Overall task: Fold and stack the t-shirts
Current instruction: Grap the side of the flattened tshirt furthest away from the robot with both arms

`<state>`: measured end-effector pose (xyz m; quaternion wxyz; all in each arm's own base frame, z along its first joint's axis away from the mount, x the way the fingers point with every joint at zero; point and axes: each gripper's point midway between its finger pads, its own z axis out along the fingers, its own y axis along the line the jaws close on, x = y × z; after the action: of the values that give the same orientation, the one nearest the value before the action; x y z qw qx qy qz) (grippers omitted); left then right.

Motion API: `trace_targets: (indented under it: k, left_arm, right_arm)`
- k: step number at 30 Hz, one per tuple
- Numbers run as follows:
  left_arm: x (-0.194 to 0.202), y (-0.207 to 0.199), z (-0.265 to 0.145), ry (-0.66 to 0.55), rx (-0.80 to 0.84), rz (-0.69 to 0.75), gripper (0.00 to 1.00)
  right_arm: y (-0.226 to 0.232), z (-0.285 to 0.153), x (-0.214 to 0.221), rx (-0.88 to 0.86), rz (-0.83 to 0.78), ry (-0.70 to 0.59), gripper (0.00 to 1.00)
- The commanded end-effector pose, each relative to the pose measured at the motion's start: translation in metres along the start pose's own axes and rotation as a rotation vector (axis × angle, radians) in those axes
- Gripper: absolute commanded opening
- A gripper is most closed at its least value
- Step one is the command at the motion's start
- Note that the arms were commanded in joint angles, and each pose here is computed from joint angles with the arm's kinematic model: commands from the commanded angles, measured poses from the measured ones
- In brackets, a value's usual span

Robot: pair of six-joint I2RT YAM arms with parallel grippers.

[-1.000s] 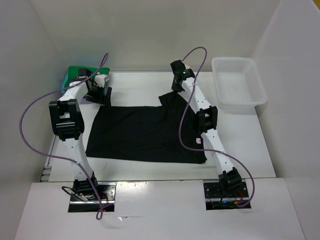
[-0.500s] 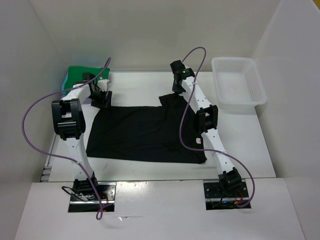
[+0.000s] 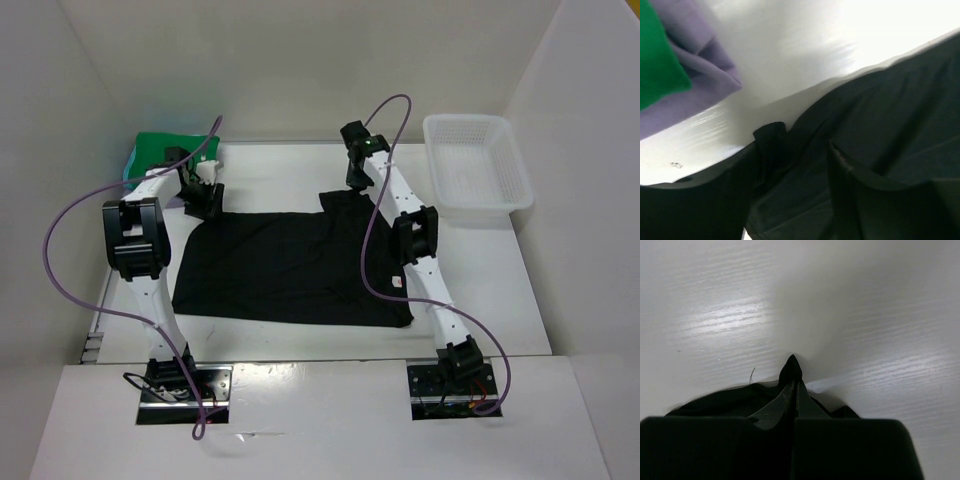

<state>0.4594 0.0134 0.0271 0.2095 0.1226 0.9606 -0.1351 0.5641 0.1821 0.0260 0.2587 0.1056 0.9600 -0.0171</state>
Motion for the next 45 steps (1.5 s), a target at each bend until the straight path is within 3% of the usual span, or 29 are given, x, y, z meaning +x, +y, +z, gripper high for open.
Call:
trace_targets:
  k: [1,5,8,16,20,22,25,31,36,40,45]
  left_arm:
    - [-0.003,-0.005,-0.021,-0.040,0.050,-0.031,0.67]
    - [-0.016,0.003,-0.034,-0.102,0.041,-0.050,0.66]
    - [-0.015,0.017,-0.034,-0.116,0.000,-0.083,0.55]
    - [-0.009,0.032,-0.029,-0.134,0.003,-0.156,0.42]
    - [-0.007,0.025,-0.022,-0.119,0.064,-0.146,0.42]
    - [-0.007,0.020,-0.016,-0.103,0.075,-0.141,0.49]
    - [-0.012,0.028,-0.012,-0.117,0.014,-0.129,0.50]
    - [-0.008,0.040,0.002,-0.087,-0.036,-0.127,0.29]
    - [-0.007,0.029,0.007,-0.077,-0.013,-0.069,0.00]
    - [-0.006,0.024,-0.014,-0.083,-0.024,0.011,0.00]
    - [-0.006,0.016,-0.053,-0.134,-0.079,0.149,0.00]
  right_arm:
    - [-0.003,-0.046,-0.020,0.005,-0.015,-0.051,0.00]
    - [-0.004,-0.044,-0.017,0.010,-0.017,-0.042,0.00]
    - [0.001,-0.045,-0.014,0.005,-0.025,-0.042,0.00]
    - [0.000,-0.046,-0.014,0.005,-0.034,-0.042,0.00]
    - [0.000,-0.044,-0.012,0.009,-0.037,-0.034,0.00]
    - [0.000,-0.048,-0.015,0.005,-0.034,-0.042,0.00]
    - [-0.001,-0.046,-0.012,0.009,-0.037,-0.034,0.00]
    - [-0.003,-0.048,-0.013,0.018,-0.037,-0.039,0.00]
    - [-0.003,-0.048,-0.009,0.013,-0.040,-0.023,0.00]
    - [-0.013,-0.056,0.008,0.034,-0.058,0.038,0.00]
    - [-0.011,-0.116,-0.004,-0.019,-0.063,-0.036,0.00]
